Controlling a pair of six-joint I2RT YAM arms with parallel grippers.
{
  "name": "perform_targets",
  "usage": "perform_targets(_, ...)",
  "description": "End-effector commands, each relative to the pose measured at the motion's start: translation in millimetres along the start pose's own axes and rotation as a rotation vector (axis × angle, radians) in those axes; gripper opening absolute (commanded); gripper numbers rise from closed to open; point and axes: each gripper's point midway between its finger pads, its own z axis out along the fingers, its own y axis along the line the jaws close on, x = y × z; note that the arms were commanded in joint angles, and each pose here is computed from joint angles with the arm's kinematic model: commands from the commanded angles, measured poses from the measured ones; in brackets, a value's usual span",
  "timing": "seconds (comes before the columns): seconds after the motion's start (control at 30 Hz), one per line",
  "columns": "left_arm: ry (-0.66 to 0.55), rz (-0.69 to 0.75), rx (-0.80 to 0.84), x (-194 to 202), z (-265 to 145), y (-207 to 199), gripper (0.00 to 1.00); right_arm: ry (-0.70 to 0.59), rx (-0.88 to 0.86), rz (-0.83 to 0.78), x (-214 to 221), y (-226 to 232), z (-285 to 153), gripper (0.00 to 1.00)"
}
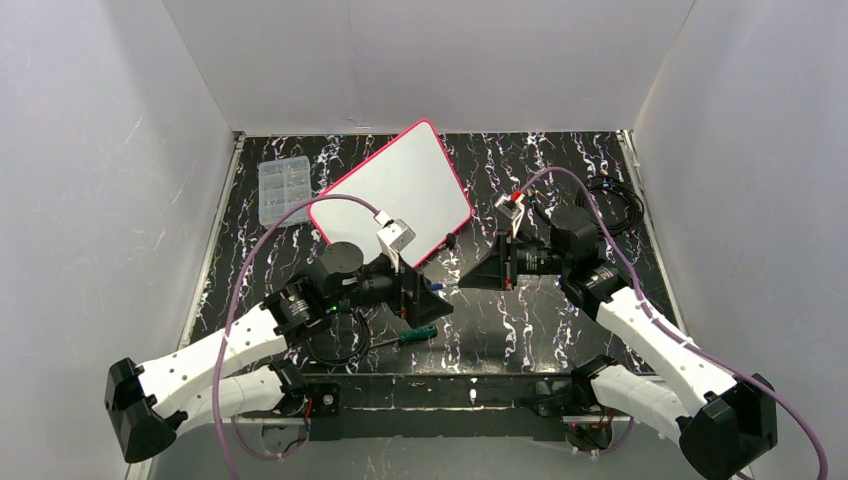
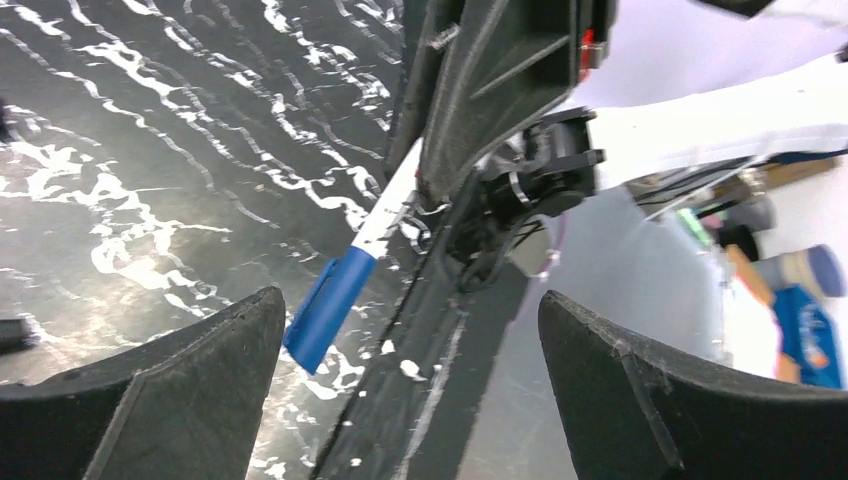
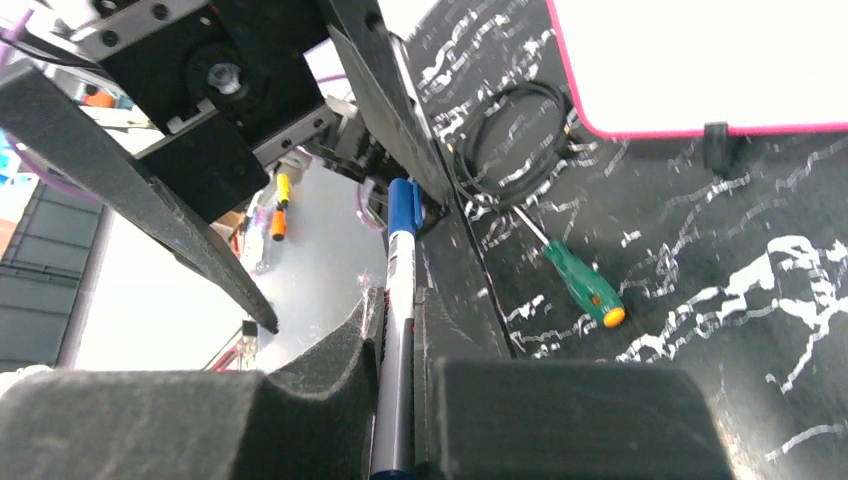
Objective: Write a sentence on the whiteboard
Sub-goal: Open the whiteboard marker at the center of the board.
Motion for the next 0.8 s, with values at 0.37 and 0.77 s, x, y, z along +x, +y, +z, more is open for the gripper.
perform_targets(0.37,-0.050,-0.167,0.245,-30,-35,-47,0.62,-0.041,-0.256,-0.180,-25,69,-14,0.01)
perform_targets(0.77,-0.098,-0.167,0.302,-31,-45,-52,0.00,-0.040,-0.299,-0.211,-25,82,-19,0.01)
